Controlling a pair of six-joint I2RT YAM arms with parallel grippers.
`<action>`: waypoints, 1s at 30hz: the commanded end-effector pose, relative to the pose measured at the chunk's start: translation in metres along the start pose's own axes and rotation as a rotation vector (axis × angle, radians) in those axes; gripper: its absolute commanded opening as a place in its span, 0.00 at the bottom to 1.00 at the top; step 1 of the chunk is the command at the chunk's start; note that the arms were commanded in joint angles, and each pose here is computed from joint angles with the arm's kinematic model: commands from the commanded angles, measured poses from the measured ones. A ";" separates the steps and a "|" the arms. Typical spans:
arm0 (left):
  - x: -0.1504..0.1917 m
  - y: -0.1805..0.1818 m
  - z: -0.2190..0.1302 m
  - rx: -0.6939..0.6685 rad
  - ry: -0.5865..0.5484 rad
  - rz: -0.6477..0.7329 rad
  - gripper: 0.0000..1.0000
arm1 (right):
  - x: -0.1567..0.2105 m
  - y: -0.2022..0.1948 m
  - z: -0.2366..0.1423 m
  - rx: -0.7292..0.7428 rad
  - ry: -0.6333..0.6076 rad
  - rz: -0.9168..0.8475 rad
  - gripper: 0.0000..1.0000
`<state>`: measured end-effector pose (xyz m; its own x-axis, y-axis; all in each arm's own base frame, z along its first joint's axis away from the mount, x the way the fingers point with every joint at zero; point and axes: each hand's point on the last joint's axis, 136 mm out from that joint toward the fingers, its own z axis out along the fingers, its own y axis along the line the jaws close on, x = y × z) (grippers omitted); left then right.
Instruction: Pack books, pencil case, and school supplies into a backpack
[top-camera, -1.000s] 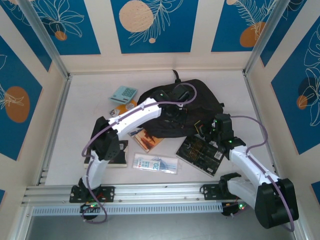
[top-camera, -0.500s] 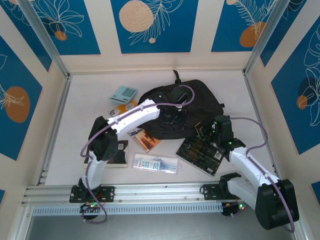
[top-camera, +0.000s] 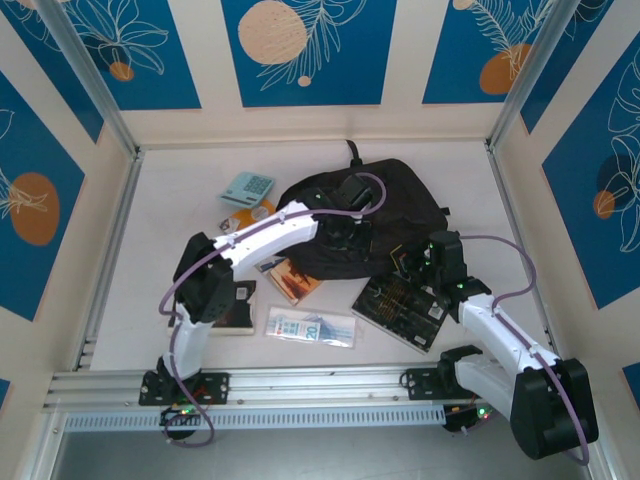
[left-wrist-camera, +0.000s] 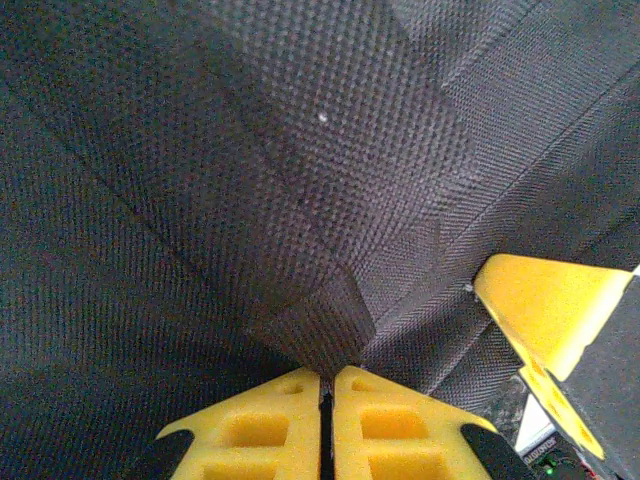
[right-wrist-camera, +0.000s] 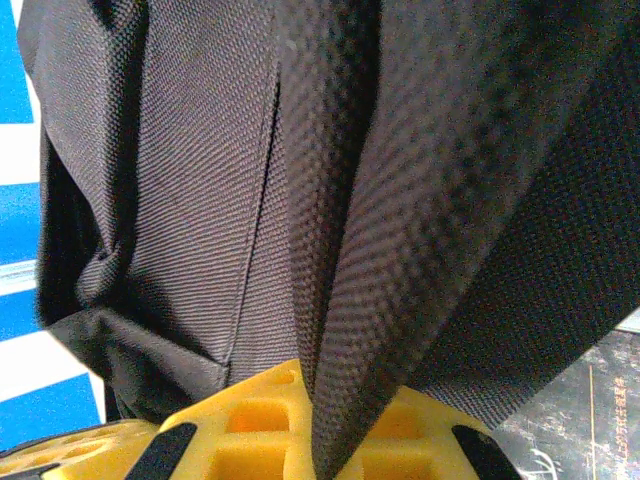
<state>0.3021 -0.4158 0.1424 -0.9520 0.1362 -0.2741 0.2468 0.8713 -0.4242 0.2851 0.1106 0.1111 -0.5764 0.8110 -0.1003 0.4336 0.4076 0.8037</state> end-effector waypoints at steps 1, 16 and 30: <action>-0.006 -0.014 -0.021 0.070 -0.054 -0.024 0.10 | -0.006 -0.003 -0.001 0.029 -0.039 -0.003 0.01; -0.004 -0.013 -0.019 0.076 -0.069 -0.013 0.00 | -0.003 -0.004 -0.002 0.048 -0.042 -0.017 0.00; 0.008 0.023 -0.055 -0.042 -0.130 0.004 0.00 | -0.017 -0.013 -0.011 0.114 -0.100 -0.040 0.00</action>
<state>0.2926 -0.3897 0.1643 -0.9361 0.0789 -0.3428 0.2310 0.8730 -0.4297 0.2797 0.1050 0.1075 -0.5655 0.8147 -0.1285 0.4617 0.4418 0.7692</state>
